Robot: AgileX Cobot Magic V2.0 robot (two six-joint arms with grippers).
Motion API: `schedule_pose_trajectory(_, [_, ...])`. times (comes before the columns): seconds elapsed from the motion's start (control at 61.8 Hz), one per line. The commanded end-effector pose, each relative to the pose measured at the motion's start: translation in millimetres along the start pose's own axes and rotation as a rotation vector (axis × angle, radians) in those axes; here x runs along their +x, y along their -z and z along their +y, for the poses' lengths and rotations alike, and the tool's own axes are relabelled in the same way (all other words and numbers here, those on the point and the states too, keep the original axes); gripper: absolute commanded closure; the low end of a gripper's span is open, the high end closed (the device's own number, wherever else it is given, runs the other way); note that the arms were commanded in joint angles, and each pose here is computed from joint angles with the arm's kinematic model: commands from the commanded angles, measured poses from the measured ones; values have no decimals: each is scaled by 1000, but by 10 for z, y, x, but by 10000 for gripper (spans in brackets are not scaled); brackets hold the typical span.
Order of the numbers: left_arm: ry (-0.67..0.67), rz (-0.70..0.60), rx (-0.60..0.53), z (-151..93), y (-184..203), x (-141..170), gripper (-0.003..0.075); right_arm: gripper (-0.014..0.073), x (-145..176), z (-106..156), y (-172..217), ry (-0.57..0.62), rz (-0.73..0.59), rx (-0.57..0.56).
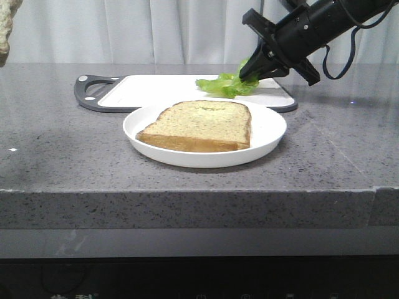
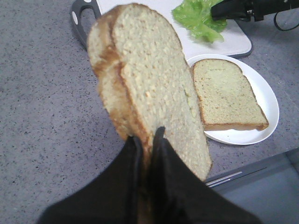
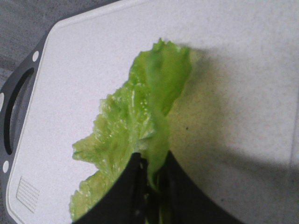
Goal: Left arm grabs bread, right arm adds lettuce
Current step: 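Reach the right gripper to the lettuce leaf and grasp it, then carry the lettuce with the right gripper and lay it on the bread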
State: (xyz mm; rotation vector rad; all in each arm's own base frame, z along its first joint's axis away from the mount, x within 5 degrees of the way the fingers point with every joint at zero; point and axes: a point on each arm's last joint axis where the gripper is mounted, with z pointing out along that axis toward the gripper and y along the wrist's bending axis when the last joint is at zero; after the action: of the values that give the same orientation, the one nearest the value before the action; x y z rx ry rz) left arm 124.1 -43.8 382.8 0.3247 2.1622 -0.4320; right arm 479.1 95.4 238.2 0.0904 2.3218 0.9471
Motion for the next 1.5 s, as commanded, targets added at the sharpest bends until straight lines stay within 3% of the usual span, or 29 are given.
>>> schedule_pose_trajectory(0.0, [16,-95,11,-32,68,-119,741,702,-206,331,309,37,-97,-71])
schedule_pose_trajectory(0.323, [15,-95,9,-30,68,-119,741,713,-180,925,969,164,-113,-188])
schedule_pose_trajectory(0.631, [15,-95,9,-30,68,-119,741,713,498,1274,1631,276,-159,-316])
schedule_pose_trajectory(0.954, [15,-95,9,-30,68,-119,741,713,1178,1105,1664,196,-140,-538])
schedule_pose_trajectory(1.294, [15,-95,9,-30,68,-119,741,713,1422,920,1177,98,-58,-554])
schedule_pose_trajectory(1.488, [13,-95,9,-30,68,-119,741,708,1455,712,904,17,-13,-503])
